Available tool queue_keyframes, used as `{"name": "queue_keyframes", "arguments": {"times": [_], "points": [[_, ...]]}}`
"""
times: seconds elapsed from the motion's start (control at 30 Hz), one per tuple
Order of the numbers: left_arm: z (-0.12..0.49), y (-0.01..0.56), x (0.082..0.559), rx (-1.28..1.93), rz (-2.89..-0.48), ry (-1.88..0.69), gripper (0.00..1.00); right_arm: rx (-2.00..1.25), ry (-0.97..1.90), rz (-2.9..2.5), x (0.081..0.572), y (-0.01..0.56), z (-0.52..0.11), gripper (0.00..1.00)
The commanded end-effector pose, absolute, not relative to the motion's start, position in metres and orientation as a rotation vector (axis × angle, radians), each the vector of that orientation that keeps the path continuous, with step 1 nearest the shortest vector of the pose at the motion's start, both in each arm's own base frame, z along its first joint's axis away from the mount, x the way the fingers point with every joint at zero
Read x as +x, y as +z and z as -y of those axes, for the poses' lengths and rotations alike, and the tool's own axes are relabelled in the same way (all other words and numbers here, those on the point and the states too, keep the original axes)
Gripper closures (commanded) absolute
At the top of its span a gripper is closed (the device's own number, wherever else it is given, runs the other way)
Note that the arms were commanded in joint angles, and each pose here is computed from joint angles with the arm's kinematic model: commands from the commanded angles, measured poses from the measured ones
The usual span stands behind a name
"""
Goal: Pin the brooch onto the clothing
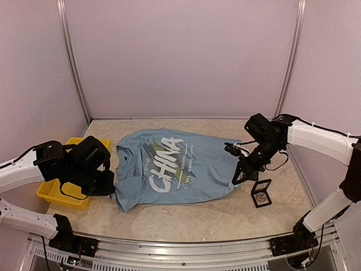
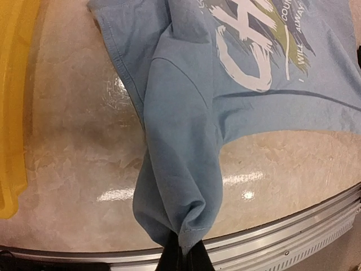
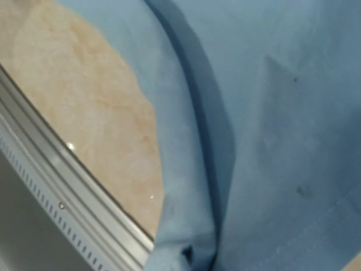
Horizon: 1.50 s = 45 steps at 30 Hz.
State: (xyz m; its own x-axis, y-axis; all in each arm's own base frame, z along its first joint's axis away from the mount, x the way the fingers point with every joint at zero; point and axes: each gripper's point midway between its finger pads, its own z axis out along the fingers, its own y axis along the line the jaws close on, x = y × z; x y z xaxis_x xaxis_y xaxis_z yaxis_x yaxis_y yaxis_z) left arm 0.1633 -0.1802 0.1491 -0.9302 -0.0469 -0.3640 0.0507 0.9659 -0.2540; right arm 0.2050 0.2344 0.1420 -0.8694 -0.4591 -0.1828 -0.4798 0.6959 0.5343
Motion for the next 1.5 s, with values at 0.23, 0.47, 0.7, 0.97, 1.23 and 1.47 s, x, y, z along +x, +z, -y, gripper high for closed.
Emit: {"name": "queue_keyframes", "arguments": {"times": [0.23, 0.47, 0.7, 0.97, 1.23, 1.47], "points": [[0.136, 0.188, 0.161, -0.285, -2.566, -0.38, 1.0, -0.798, 0.867, -3.136, 0.139, 0.112, -0.196, 1.0], [0.141, 0.218, 0.15, -0.389, -2.385, -0.544, 0.42, -0.812, 0.826, -3.117, 0.15, 0.12, -0.198, 0.32], [0.176, 0.282, 0.163, -0.108, -2.136, -0.471, 0.3, -0.81, 0.802, -2.898, 0.206, 0.168, -0.225, 0.36], [0.205, 0.228, 0.282, 0.065, -2.209, -0.181, 0.47, -0.609, 0.496, -2.55, 0.356, 0.188, -0.261, 0.59], [0.197, 0.189, 0.395, 0.018, -2.21, -0.247, 0.34, -0.546, 0.393, -2.434, 0.433, 0.13, -0.291, 0.72], [0.214, 0.137, 0.498, 0.247, -2.318, -0.271, 0.15, -0.624, 0.391, -2.498, 0.44, 0.073, -0.303, 0.74]]}}
